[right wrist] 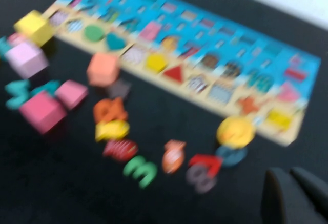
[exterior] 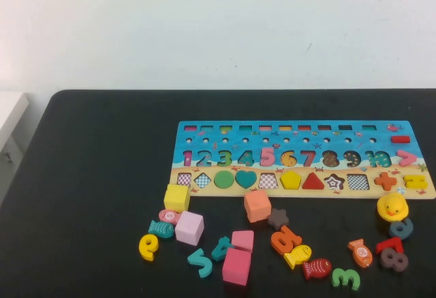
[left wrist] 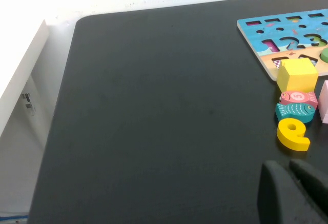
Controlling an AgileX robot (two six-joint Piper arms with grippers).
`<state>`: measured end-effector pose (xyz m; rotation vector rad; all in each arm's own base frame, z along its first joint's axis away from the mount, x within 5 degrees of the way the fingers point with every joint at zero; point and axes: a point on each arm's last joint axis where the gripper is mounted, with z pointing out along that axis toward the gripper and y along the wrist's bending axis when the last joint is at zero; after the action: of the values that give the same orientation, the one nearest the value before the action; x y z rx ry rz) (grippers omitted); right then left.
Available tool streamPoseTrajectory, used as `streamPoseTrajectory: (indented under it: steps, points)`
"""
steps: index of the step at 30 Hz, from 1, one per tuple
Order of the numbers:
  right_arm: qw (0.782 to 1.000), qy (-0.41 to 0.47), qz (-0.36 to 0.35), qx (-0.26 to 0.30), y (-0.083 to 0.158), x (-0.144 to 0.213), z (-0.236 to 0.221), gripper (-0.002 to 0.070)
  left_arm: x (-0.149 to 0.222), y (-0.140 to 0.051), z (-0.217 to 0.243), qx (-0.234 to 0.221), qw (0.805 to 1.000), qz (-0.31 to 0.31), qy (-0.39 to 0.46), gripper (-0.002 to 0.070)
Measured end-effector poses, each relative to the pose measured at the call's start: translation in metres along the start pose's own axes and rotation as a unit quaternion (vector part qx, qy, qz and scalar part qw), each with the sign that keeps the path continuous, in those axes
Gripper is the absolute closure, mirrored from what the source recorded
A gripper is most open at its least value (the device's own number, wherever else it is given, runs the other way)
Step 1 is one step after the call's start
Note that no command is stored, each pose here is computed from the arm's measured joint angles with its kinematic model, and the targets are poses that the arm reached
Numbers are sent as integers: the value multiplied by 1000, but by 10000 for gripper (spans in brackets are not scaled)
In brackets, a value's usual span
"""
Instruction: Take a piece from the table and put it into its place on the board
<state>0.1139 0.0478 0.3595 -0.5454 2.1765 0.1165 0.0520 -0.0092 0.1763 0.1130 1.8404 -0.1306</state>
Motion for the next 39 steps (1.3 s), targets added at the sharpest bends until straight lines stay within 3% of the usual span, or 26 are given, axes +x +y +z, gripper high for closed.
streamPoseTrajectory:
  steps: [8,16,21,24,29,33,39]
  points:
    - [993,60,59,-87,17,18,-7,657,0,0,0,0,1000,0,0,677]
    - [996,41,25,-82,15,26,-9,657,0,0,0,0,1000,0,0,677]
    - [996,-90,10,16,2,58,-11,657,0,0,0,0,1000,-2,0,677]
    - [977,-183,5,106,-5,81,-4,657,0,0,0,0,1000,-2,0,677]
    - [945,-240,28,220,-10,128,17,657,0,0,0,0,1000,-2,0,677]
    - [936,-222,48,268,-8,168,39,657,0,0,0,0,1000,-2,0,677]
    - [947,-177,54,262,-5,189,53,657,0,0,0,0,1000,-2,0,677]
